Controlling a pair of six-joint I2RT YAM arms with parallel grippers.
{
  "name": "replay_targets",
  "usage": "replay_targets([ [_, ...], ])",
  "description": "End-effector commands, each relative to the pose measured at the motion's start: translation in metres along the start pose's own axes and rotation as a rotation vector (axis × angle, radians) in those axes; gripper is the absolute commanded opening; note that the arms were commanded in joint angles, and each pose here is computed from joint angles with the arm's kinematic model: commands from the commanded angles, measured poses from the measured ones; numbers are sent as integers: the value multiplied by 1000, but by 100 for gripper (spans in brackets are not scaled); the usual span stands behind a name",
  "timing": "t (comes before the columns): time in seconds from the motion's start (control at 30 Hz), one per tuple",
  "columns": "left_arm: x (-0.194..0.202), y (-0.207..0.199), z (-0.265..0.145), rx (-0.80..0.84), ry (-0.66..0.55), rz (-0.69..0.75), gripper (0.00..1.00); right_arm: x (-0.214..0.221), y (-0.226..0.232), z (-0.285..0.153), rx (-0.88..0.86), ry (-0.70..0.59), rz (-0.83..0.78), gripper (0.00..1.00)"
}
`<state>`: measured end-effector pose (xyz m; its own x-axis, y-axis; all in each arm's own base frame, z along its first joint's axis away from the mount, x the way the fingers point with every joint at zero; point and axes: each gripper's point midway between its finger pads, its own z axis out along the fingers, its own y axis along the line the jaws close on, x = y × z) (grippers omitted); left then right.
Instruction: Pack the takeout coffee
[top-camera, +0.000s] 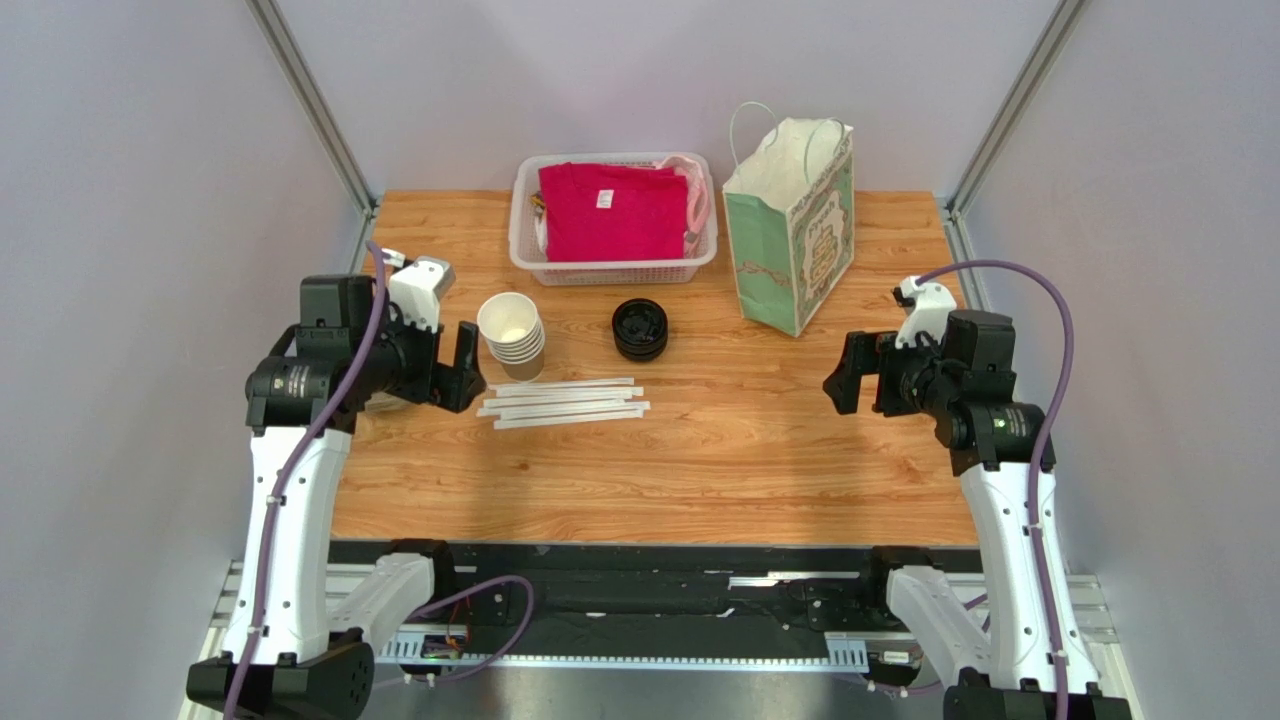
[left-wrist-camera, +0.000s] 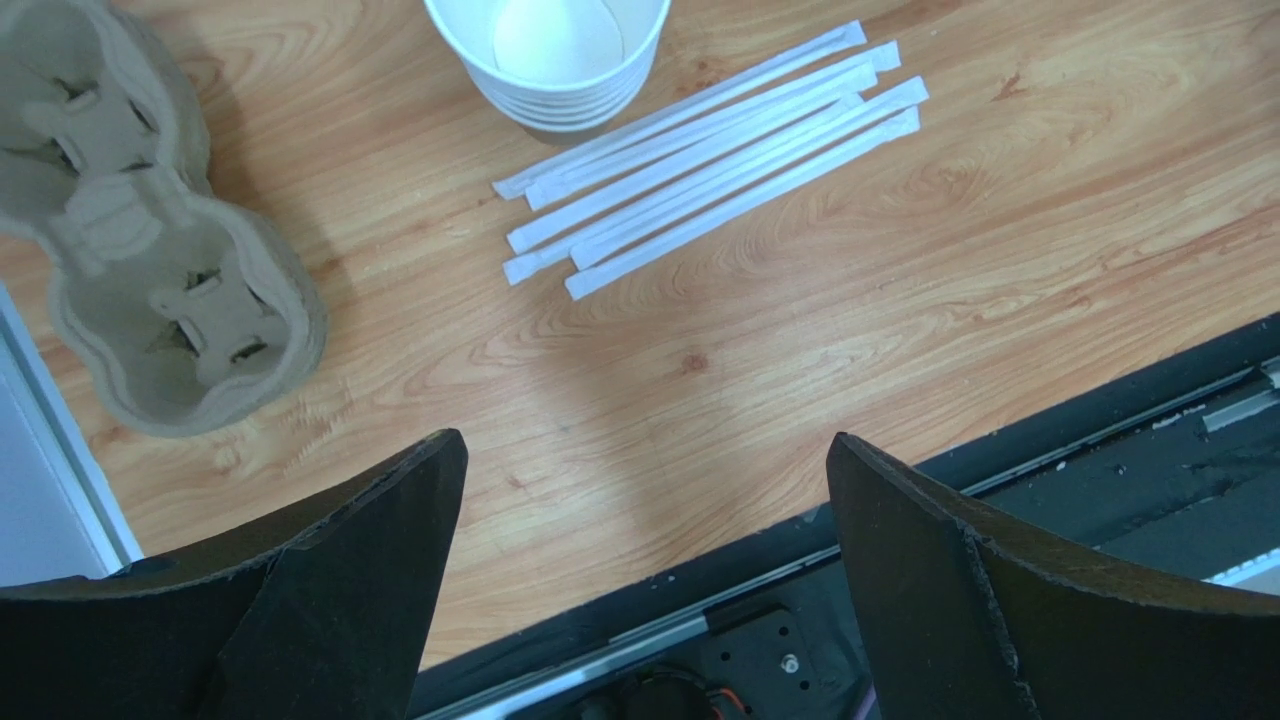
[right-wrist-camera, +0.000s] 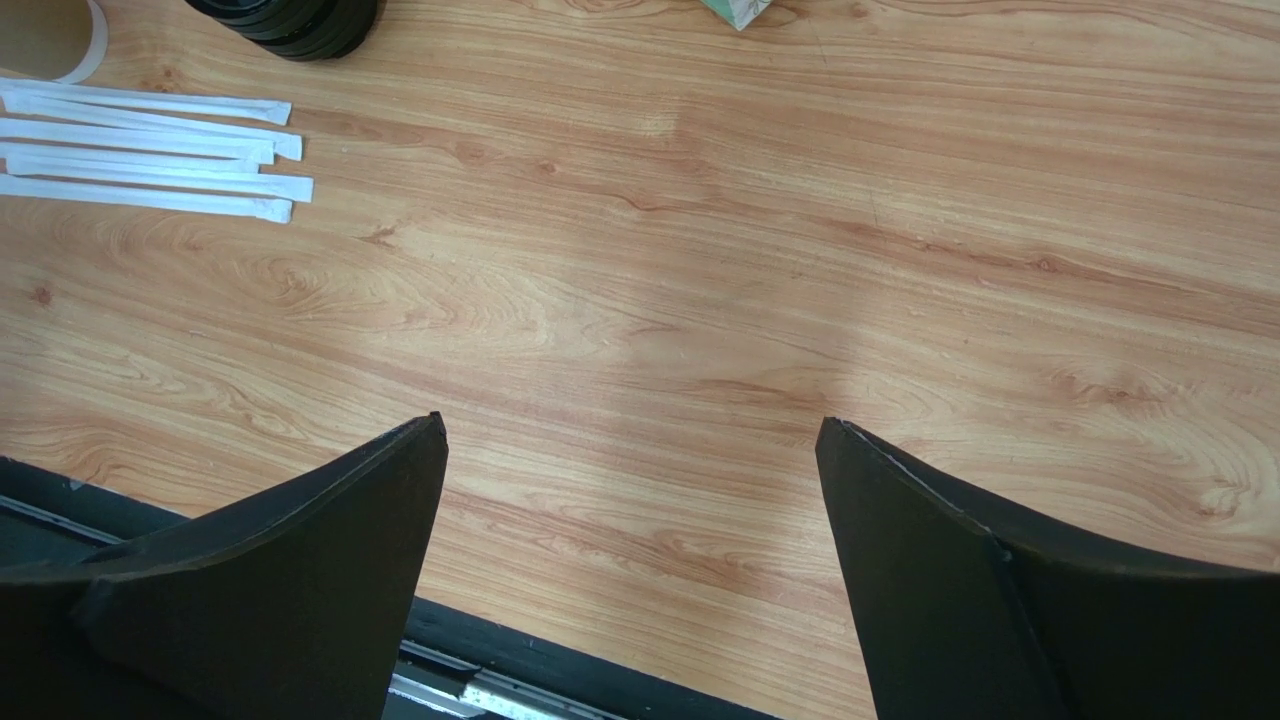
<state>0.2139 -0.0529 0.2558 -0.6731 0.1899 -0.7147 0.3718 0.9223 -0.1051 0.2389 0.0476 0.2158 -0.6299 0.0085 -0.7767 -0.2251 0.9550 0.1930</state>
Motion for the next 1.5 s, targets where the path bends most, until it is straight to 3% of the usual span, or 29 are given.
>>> replay_targets([
  [0.0,-23,4,-9,-5,-20,65,99,-9,5,-1,-28,-48,-33,100],
  [0.43,-62,28,21,-32,21,76,98,3,7,5,-56,-13,-34,100],
  [0.5,-62,27,36,-12,52,67,91,4,7,6,-56,-8,-33,100],
  [0.6,-64,30,58,-13,96,50,69,4,7,7,-60,-7,-31,100],
  [0.7,-67,40,77,-37,129,26,55,4,7,9,-61,-2,-26,100],
  [1.1,-92,60,126,-59,157,-33,44,4,7,11,-63,1,-17,100],
  [1.47,-84,68,156,-54,211,-67,37,3,6,14,-63,5,-11,100],
])
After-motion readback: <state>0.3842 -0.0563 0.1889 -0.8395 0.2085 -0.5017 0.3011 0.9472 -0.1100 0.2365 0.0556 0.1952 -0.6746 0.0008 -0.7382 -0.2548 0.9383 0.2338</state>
